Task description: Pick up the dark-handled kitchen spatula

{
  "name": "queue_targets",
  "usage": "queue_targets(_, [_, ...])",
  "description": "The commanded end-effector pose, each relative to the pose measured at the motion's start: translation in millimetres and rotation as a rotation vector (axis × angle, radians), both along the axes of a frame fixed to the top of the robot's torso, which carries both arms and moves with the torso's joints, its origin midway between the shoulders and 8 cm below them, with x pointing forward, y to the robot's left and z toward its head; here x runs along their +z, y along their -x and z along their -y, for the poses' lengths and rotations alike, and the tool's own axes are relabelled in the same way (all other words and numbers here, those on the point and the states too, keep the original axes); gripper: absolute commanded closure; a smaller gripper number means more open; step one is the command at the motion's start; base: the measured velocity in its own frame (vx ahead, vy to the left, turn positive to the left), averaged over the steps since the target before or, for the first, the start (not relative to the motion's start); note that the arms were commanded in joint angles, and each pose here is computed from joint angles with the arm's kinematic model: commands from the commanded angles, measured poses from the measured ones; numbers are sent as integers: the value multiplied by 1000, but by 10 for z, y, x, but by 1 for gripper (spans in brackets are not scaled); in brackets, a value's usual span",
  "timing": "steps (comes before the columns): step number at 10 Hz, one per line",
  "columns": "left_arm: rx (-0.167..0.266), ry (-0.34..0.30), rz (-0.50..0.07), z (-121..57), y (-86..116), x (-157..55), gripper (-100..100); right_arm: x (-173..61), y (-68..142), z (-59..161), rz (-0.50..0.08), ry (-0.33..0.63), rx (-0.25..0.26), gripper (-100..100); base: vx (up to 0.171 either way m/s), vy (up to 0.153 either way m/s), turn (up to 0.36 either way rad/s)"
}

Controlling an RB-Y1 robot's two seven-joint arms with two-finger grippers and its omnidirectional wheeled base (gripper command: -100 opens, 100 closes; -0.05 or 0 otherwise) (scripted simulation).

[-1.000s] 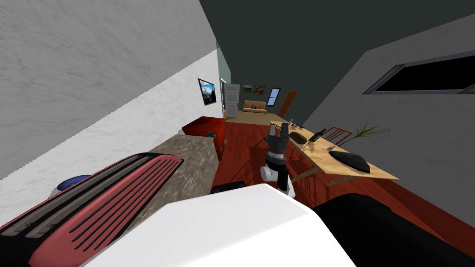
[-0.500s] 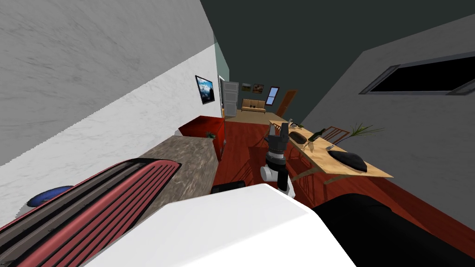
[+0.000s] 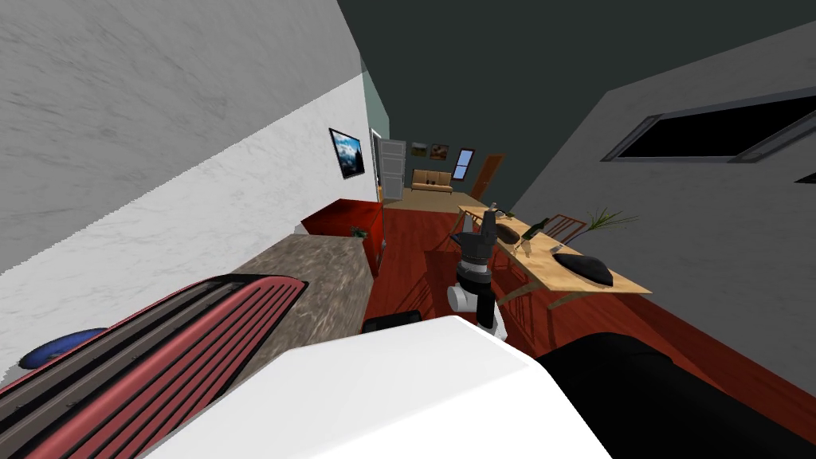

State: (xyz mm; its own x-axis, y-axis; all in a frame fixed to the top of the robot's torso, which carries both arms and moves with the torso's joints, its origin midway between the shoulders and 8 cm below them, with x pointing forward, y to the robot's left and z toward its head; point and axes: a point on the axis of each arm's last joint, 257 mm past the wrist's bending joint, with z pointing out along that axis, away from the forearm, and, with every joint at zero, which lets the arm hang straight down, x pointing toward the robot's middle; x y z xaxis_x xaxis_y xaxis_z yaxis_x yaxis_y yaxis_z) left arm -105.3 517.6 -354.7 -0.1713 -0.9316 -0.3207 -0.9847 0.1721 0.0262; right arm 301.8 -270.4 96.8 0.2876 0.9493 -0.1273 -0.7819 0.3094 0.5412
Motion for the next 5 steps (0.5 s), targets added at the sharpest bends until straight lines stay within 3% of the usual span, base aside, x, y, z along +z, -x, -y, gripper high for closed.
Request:
queue_targets(1, [0, 0, 0, 0, 0, 0, 100, 0, 0, 0, 0, 0, 0, 0, -4, 2, 12])
queue_targets(4, [2, 0, -1, -2, 7, 0, 100, 0, 0, 0, 0, 0, 0, 0, 0, 0, 0])
queue_targets(5, [2, 0, -1, -2, 7, 0, 0, 0, 0, 0, 0, 0, 0, 0, 0, 0, 0])
